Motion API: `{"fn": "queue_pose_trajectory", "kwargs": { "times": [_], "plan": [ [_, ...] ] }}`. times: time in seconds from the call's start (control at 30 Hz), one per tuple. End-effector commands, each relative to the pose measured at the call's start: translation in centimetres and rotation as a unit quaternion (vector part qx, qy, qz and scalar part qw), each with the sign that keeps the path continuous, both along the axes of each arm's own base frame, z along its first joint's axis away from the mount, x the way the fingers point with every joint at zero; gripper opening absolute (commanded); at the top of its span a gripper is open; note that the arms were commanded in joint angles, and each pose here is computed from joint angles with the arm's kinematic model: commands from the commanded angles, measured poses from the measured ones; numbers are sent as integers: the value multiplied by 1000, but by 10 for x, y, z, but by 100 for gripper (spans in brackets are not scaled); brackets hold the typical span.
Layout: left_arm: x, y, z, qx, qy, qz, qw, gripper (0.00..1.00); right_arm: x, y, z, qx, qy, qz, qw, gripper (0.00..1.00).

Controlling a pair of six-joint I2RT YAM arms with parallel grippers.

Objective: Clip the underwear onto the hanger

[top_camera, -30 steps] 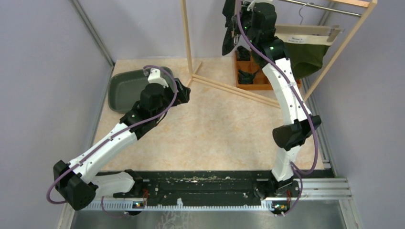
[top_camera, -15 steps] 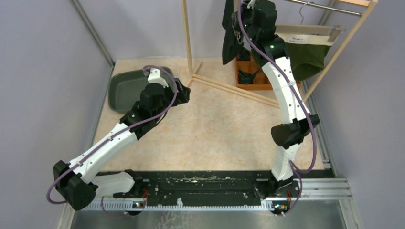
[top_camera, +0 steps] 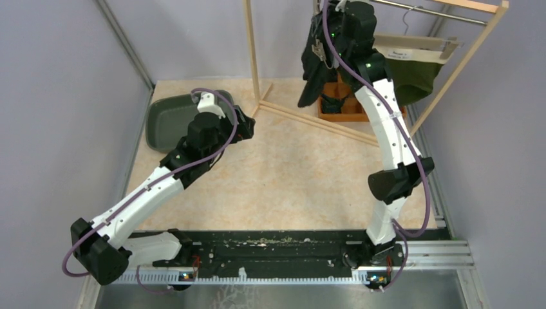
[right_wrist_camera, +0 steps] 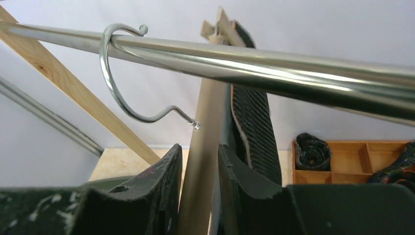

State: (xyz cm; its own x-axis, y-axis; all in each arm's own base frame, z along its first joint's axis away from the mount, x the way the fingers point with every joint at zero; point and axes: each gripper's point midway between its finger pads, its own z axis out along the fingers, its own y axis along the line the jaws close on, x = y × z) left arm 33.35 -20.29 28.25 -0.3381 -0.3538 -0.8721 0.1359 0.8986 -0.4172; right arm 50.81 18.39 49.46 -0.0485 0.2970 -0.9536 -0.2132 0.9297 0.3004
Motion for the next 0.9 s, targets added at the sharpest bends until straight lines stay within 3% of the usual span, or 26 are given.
{"fn": "queue_pose_trajectory", "kwargs": {
  "times": [0.0, 0.27, 0.63, 0.87],
  "plan": [
    [-1, 2, 12, -11, -13, 1, 1000, 100, -30, -17, 51, 34, -62, -3, 997, 34],
    [-1, 1, 15, -16, -17, 0, 1000, 100, -68, -27, 68, 46, -98, 7, 994, 60],
    [0, 15, 26, -39, -33, 40, 998, 100, -117, -53, 81, 51, -137, -11, 989, 72],
    [5, 6, 39, -19, -53, 13, 998, 100, -154, -71, 70, 42, -142, -21, 989, 73]
  ]
}}
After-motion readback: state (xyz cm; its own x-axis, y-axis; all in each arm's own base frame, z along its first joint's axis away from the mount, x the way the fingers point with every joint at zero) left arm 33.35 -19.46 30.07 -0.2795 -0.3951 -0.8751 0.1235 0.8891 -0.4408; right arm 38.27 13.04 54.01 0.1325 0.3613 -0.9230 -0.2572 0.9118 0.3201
